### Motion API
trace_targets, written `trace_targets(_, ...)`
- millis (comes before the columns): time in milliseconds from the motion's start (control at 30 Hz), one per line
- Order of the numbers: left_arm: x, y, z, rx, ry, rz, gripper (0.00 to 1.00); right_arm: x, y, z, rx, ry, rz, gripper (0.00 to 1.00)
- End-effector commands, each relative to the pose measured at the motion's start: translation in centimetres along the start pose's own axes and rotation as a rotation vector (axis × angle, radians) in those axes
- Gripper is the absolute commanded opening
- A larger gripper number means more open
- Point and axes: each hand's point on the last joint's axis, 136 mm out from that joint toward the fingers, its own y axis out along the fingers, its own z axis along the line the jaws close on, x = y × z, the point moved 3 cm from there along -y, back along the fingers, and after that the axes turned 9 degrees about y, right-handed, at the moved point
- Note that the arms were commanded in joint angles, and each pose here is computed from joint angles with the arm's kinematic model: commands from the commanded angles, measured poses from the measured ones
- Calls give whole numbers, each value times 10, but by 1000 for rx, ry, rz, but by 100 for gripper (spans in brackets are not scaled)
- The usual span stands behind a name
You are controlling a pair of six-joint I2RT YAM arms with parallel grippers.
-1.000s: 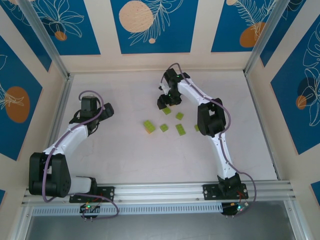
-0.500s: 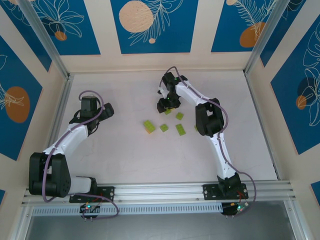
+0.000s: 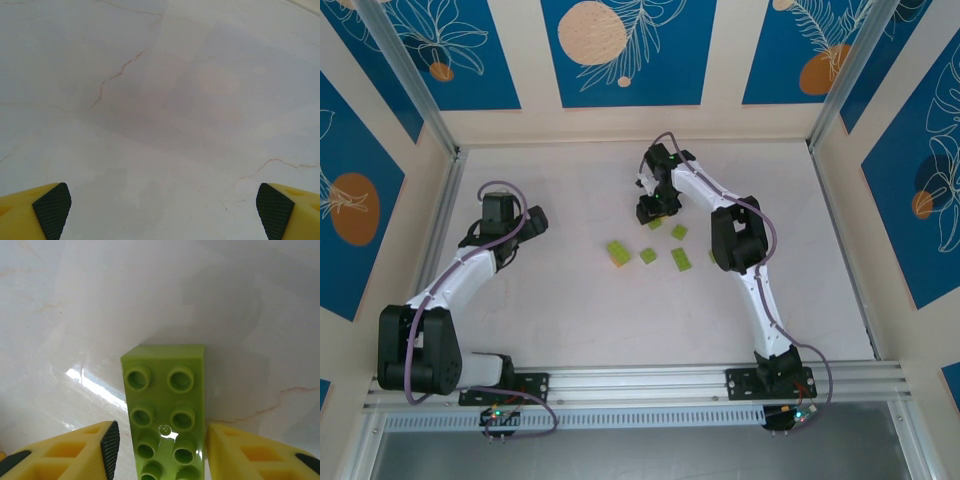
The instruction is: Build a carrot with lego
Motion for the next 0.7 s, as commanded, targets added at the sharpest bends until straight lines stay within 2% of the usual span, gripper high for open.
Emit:
trace_targets(0,11,-2,-3,-15,5,-21,98,2,8,3,20,8,12,47)
trace_targets(300,11,-3,-3,-16,5,-19,98,0,11,3,22,9,19,42)
trace_targets(667,11,-3,-3,-18,5,-21,98,8,4,7,39,11,-11,46)
